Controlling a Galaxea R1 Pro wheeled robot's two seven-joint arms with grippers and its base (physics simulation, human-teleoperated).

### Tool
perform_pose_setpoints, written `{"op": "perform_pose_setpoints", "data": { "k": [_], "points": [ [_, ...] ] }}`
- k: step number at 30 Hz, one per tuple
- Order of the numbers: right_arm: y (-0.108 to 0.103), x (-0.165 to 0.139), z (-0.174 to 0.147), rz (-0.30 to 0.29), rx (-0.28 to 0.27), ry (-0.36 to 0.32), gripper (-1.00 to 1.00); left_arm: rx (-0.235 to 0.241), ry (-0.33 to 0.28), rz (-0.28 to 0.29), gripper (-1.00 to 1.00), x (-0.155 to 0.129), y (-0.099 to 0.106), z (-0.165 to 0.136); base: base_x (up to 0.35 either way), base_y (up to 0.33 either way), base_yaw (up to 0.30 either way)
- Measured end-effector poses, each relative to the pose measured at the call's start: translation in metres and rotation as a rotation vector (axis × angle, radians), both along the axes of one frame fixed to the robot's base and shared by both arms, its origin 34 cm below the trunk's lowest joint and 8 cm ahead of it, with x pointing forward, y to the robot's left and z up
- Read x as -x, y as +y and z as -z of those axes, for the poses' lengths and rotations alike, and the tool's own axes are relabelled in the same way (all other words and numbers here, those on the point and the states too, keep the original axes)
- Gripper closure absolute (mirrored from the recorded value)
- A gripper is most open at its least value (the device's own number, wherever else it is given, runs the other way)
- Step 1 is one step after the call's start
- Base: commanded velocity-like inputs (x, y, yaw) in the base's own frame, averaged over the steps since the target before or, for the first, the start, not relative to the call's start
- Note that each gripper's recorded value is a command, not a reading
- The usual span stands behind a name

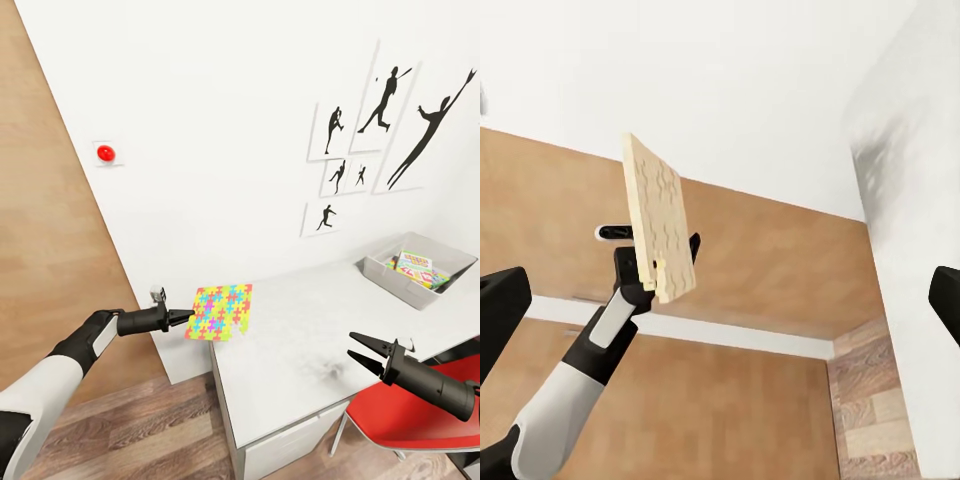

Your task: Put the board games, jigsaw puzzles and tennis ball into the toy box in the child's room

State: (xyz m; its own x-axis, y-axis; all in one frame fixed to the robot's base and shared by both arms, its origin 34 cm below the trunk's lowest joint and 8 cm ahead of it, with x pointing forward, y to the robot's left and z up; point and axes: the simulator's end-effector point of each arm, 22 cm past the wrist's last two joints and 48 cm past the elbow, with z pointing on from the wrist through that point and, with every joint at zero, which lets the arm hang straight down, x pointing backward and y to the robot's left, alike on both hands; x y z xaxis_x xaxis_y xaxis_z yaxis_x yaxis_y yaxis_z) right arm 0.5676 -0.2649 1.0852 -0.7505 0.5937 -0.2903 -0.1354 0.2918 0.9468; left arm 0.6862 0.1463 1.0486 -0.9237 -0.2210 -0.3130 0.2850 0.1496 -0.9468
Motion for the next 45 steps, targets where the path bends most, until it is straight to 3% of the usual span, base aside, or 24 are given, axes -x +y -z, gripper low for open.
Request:
{"op": "perform_pose_setpoints", "data": {
  "k": [23, 45],
  "points": [
    [0.0006, -0.0008, 0.0065, 0.01, 0.012, 0.019, -1.0, 0.0, -0.007, 0.002, 1.0, -0.0001, -0.0008, -0.0012, 0.023, -0.004, 0.0],
    [0.0008, -0.0009, 0.0064, 0.011, 0.011, 0.019, -1.0, -0.003, -0.009, 0.003, 1.0, -0.0002, -0.0016, -0.0005, -0.022, -0.147, 0.0]
  ]
}}
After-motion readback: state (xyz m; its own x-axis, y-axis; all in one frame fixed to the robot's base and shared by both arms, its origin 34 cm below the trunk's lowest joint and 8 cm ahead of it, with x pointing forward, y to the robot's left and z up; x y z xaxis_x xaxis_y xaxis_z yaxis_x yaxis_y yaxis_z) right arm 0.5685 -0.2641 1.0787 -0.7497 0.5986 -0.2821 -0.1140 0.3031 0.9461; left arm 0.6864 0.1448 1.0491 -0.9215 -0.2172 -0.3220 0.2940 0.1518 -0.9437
